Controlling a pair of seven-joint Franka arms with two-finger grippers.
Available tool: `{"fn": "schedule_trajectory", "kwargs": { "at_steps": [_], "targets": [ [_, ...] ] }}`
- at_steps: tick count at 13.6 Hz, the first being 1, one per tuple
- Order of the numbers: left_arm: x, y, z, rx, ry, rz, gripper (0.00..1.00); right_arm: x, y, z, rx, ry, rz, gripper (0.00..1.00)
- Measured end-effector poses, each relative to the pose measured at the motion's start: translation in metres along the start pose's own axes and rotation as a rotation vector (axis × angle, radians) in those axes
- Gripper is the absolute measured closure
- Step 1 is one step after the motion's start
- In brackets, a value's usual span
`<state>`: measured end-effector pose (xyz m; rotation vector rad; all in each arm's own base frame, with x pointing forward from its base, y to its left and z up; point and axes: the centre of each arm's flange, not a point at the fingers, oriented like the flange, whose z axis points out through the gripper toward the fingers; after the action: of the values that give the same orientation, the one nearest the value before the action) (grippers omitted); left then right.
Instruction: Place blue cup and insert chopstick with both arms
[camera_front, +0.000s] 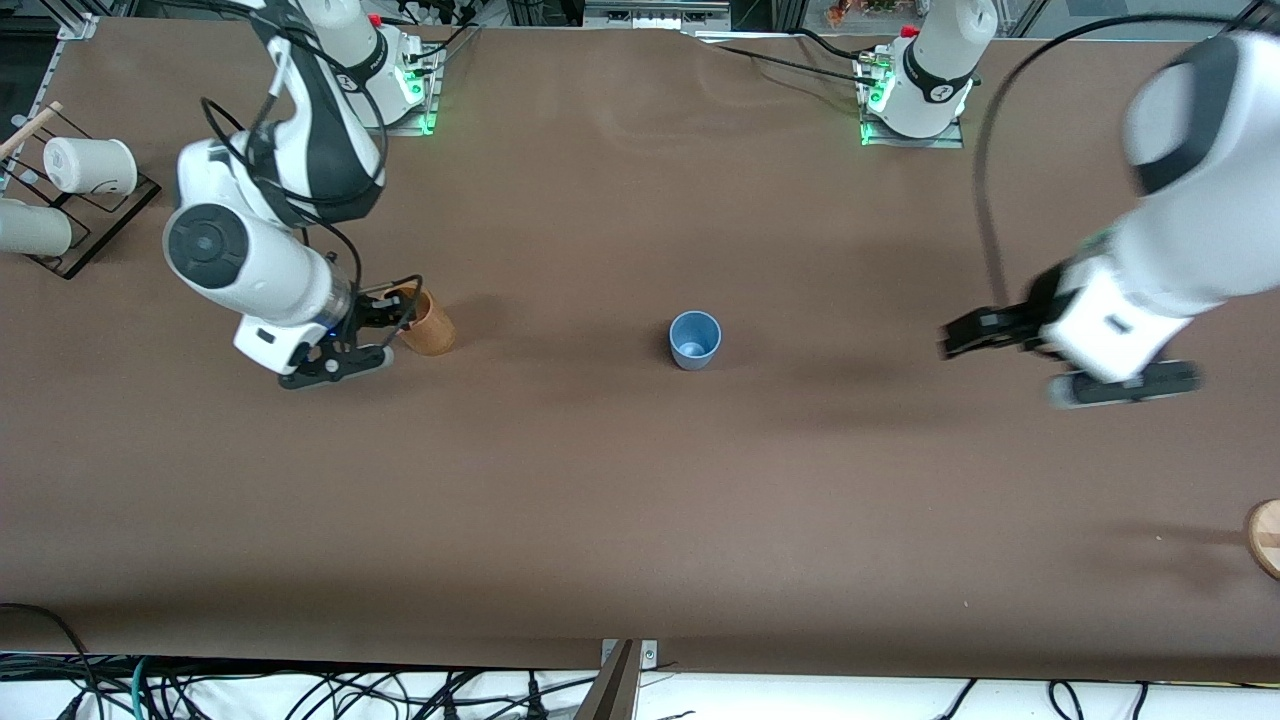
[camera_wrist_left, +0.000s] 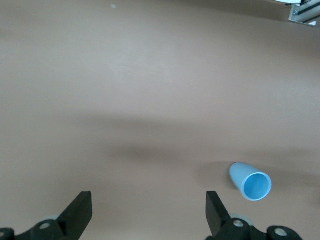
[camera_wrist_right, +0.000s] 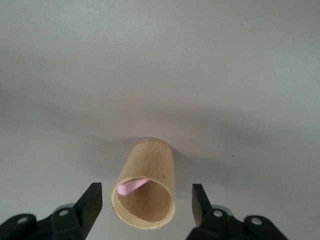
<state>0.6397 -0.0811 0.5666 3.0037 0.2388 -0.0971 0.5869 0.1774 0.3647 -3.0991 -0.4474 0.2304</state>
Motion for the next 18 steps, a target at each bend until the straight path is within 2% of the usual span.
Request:
{"fn": "schedule_trajectory", "kwargs": {
  "at_steps": [1, 2, 3, 4, 5, 6, 10, 11, 13, 14, 18],
  "targets": [
    [0.0, -0.023, -0.01, -0.001, -0.004, -0.003, 0.0, 0.002, -0.004, 0.007, -0.002, -0.002, -0.006, 0.29],
    [0.0, -0.047, -0.018, -0.003, -0.007, 0.005, 0.0, 0.004, -0.006, 0.012, -0.003, -0.007, -0.009, 0.29],
    [0.0, -0.07, -0.026, -0.003, -0.007, 0.022, 0.0, 0.004, -0.006, 0.016, -0.003, -0.012, -0.009, 0.36],
    [0.0, -0.088, -0.031, 0.005, -0.005, 0.041, 0.0, 0.004, -0.005, 0.018, -0.003, -0.017, -0.008, 0.45],
    [-0.003, -0.099, -0.034, 0.026, -0.004, 0.055, 0.0, 0.003, -0.005, 0.021, -0.003, -0.024, -0.008, 0.45],
    [-0.006, -0.103, -0.036, 0.047, -0.004, 0.059, 0.0, 0.001, -0.005, 0.026, -0.003, -0.033, -0.007, 0.52],
    [-0.023, -0.101, -0.05, 0.06, 0.017, 0.068, 0.0, -0.002, -0.005, 0.033, -0.004, -0.049, -0.008, 0.55],
    [-0.028, -0.099, -0.05, 0.06, 0.013, 0.074, 0.0, -0.002, -0.006, 0.033, -0.004, -0.049, -0.009, 0.61],
    [-0.038, -0.091, -0.046, 0.06, -0.002, 0.099, 0.0, -0.002, -0.007, 0.033, -0.003, -0.049, -0.012, 0.85],
    [-0.042, -0.085, -0.044, 0.061, -0.006, 0.109, 0.0, -0.002, -0.01, 0.033, -0.003, -0.048, -0.015, 0.9],
    [-0.05, -0.081, -0.041, 0.07, -0.012, 0.131, 0.0, -0.002, -0.014, 0.031, -0.003, -0.045, -0.022, 0.91]
  ]
}}
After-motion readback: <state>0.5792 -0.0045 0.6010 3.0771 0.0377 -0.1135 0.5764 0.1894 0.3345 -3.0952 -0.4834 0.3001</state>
